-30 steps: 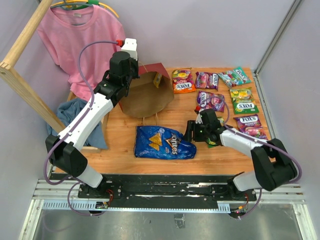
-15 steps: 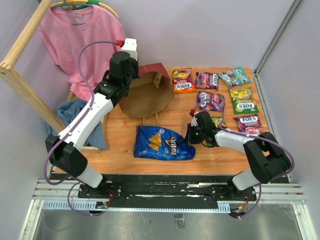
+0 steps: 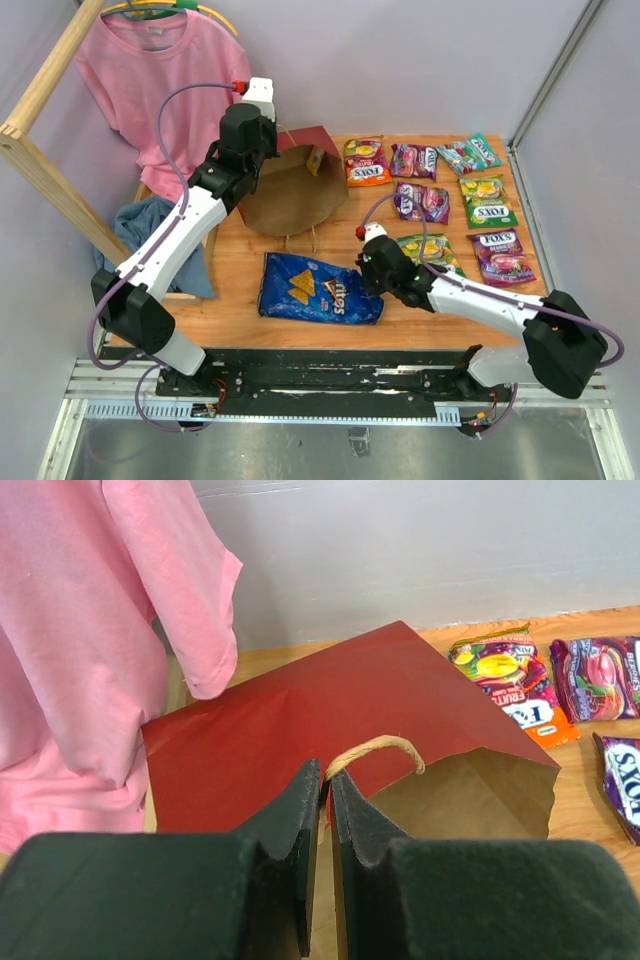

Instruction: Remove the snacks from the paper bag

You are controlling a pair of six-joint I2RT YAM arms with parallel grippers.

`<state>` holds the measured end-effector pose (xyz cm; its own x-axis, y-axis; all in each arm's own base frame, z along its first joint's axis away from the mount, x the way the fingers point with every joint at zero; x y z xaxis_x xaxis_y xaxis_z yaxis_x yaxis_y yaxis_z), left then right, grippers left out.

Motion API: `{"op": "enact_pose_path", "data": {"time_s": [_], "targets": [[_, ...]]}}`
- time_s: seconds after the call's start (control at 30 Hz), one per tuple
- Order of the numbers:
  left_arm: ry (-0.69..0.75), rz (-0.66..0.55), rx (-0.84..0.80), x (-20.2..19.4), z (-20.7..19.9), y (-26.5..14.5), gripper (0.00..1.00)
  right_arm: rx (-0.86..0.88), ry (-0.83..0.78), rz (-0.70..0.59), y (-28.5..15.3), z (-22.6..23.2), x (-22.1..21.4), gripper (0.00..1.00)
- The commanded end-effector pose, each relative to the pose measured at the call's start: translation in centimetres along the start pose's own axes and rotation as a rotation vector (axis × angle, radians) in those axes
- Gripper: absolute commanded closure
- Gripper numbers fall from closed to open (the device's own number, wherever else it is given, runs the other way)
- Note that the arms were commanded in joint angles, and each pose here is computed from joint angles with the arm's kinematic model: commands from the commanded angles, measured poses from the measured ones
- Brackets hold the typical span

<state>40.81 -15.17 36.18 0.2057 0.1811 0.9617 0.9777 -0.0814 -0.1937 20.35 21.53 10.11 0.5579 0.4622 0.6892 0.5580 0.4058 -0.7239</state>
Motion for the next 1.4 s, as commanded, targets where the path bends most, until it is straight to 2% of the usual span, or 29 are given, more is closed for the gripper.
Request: {"op": "enact_pose_path", "data": {"time_s": [0.0,0.13,0.27,0.4,0.43,0.47,0.53,0.57,0.67,0.77,0.9,0.97,1.07,1.2,1.37], "targets": [[-0.023,-0.038,-0.01,1.2,0.0,-0.5,0.87,-0.211,-0.053,-0.02,-1.6,-2.9,0.4,0.99],[-0.026,-0.039,-0.01,1.3,0.0,-0.6,0.87,-0.289,-0.05,-0.091,-2.5,-4.1,0.5,0.99],[-0.024,-0.041,-0.006,1.3,0.1,-0.7,0.87,-0.235,-0.03,-0.231,-3.3,-3.8,0.7,0.99],[-0.025,-0.041,-0.007,1.3,0.1,-0.7,0.87,0.081,0.072,-0.415,-3.7,-2.0,1.6,0.99],[-0.024,-0.039,-0.007,1.2,0.1,-0.7,0.87,0.12,0.102,-0.442,-3.6,-2.0,1.6,0.96],[-0.026,-0.038,-0.008,1.2,0.1,-0.7,0.87,0.143,0.125,-0.443,-3.3,-2.1,1.6,0.85],[-0.029,-0.037,-0.012,1.1,0.0,-0.7,0.87,0.126,0.124,-0.364,-2.6,-2.5,1.1,0.57],[-0.03,-0.038,-0.014,1.2,0.0,-0.8,0.87,0.114,0.112,-0.312,-2.5,-2.7,1.0,0.49],[-0.027,-0.035,-0.013,1.0,0.0,-0.8,0.87,0.08,0.1,-0.292,-2.6,-3.0,1.3,0.45],[-0.023,-0.035,-0.004,0.9,0.2,-0.8,0.87,0.038,0.095,-0.314,-3.3,-3.5,1.8,0.47],[-0.021,-0.036,-0.003,1.0,0.2,-0.8,0.87,-0.02,0.085,-0.322,-3.8,-4.3,1.9,0.63],[-0.021,-0.036,-0.005,0.9,0.2,-0.7,0.87,-0.043,0.088,-0.327,-3.8,-4.7,2.0,0.67],[-0.022,-0.034,-0.008,0.9,0.1,-0.7,0.87,-0.037,0.12,-0.318,-3.3,-5.1,2.0,0.7],[-0.022,-0.031,-0.007,0.8,0.1,-0.6,0.87,-0.021,0.157,-0.244,-1.6,-5.3,1.4,0.75],[-0.02,-0.028,-0.007,0.7,0.2,-0.7,0.87,0.019,0.178,-0.19,0.3,-5.0,0.9,0.76]]}}
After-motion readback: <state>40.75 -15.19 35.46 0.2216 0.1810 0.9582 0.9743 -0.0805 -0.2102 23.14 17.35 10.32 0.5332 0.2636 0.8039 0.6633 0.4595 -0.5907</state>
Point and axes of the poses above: each gripper's point midway between its finger pads, its own y axis out along the fingers, its own z axis along the line the jaws close on, x = y × z, the point moved 5 cm from there along -y, back along the fingers, and after that the axes turned 13 degrees about -y, right-handed, at the moved point
